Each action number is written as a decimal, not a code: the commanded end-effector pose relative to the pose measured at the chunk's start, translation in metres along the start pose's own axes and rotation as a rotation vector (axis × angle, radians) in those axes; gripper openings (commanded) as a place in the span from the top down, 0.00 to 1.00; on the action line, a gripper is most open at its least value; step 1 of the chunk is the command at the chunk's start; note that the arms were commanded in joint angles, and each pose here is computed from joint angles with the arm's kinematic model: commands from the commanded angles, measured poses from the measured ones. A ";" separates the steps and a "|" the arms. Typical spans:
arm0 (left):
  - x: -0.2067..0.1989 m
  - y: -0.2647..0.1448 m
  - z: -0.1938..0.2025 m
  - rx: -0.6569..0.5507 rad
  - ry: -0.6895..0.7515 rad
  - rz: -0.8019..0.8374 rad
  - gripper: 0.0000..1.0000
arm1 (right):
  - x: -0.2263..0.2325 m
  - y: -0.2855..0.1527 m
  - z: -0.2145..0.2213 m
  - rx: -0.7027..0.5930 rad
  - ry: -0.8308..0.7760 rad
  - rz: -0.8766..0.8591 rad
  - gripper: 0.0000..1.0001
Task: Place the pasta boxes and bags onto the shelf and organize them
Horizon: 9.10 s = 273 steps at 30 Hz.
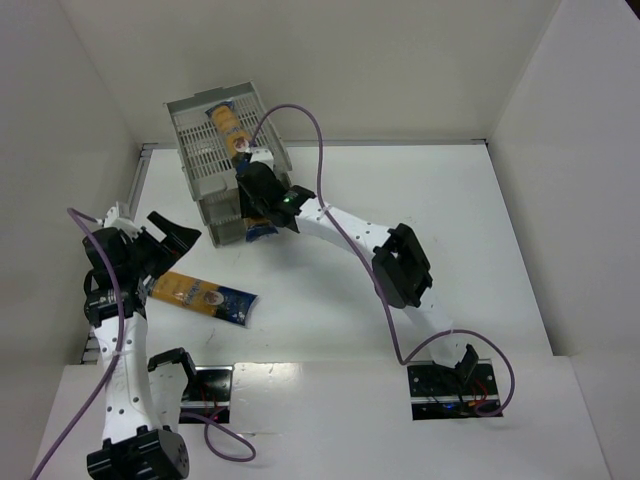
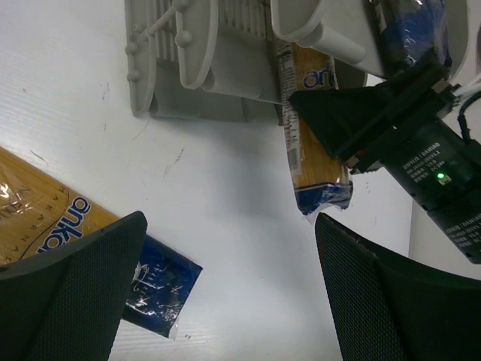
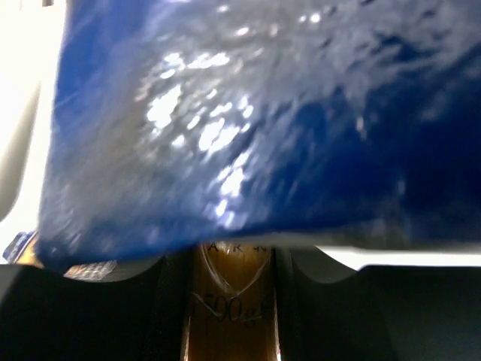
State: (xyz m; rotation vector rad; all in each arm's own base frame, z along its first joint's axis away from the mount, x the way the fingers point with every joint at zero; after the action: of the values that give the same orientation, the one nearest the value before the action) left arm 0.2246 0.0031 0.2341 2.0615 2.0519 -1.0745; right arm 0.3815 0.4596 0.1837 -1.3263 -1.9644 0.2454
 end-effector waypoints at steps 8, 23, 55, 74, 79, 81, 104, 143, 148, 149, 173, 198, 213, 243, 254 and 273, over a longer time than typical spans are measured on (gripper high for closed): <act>-0.011 0.002 -0.008 -0.026 -0.005 0.073 0.00 | 0.041 -0.012 -0.046 -0.159 0.042 -0.127 0.38; -0.015 -0.002 -0.008 -0.037 0.008 0.085 0.00 | 0.033 -0.089 -0.040 -0.021 -0.086 -0.244 0.11; -0.016 -0.007 0.001 -0.037 -0.021 0.074 0.00 | 0.007 -0.044 0.029 -0.059 -0.481 -0.258 1.00; -0.015 -0.008 -0.004 -0.053 0.002 0.060 0.00 | 0.017 0.006 -0.002 -0.298 -0.429 -0.120 1.00; -0.015 -0.012 -0.009 -0.068 0.025 0.041 0.00 | 0.038 -0.014 -0.019 -0.297 -0.406 -0.191 0.94; -0.014 -0.012 -0.010 -0.071 0.024 0.033 0.00 | 0.051 -0.045 -0.022 -0.246 -0.454 -0.271 0.37; 0.039 0.021 0.098 0.597 -0.247 -0.379 0.00 | -0.067 -0.155 0.049 0.030 -0.703 -0.221 0.00; 0.093 0.080 0.160 0.872 -0.325 -0.477 0.93 | -0.089 -0.124 0.019 0.024 -0.616 -0.086 0.00; 0.073 0.079 0.132 0.763 -0.277 -0.354 1.00 | -0.084 -0.126 0.028 0.073 -0.600 -0.139 0.00; 0.070 0.077 0.128 0.744 -0.263 -0.333 1.00 | -0.081 -0.126 0.031 0.088 -0.600 -0.167 0.00; -0.080 -0.019 0.049 0.328 0.261 0.502 1.00 | 0.019 -0.188 0.063 0.479 -0.332 -0.942 0.00; -0.149 -0.058 -0.019 -0.031 0.370 0.875 1.00 | 0.063 -0.178 0.048 0.459 -0.279 -1.111 0.18; -0.134 -0.042 -0.006 0.007 0.331 0.795 0.70 | 0.058 -0.178 0.040 0.399 -0.273 -1.031 1.00; -0.079 -0.003 -0.028 -0.124 0.502 0.306 0.01 | -0.075 -0.209 0.103 0.453 -0.322 -0.811 1.00; -0.067 -0.002 -0.044 -0.182 0.504 0.174 0.01 | -0.117 -0.169 0.125 0.551 -0.154 -0.595 1.00; -0.055 0.005 -0.047 -0.215 0.555 0.109 0.01 | -0.081 -0.066 0.109 0.571 0.003 -0.489 1.00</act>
State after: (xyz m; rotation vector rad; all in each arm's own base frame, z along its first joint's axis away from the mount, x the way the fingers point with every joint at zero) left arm 0.2529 -0.0246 0.2780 2.5180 2.1006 -0.4132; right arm 0.2475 0.3536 0.0606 -0.5177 -1.7878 0.6834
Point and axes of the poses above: each gripper's point midway between its finger pads, its own y axis out along the fingers, its own x axis along the line the jaws close on, z = x × y, the point moved 4 cm from there along -y, back along the fingers, and after that the axes turned 15 degrees about y, right-handed, at the moved point
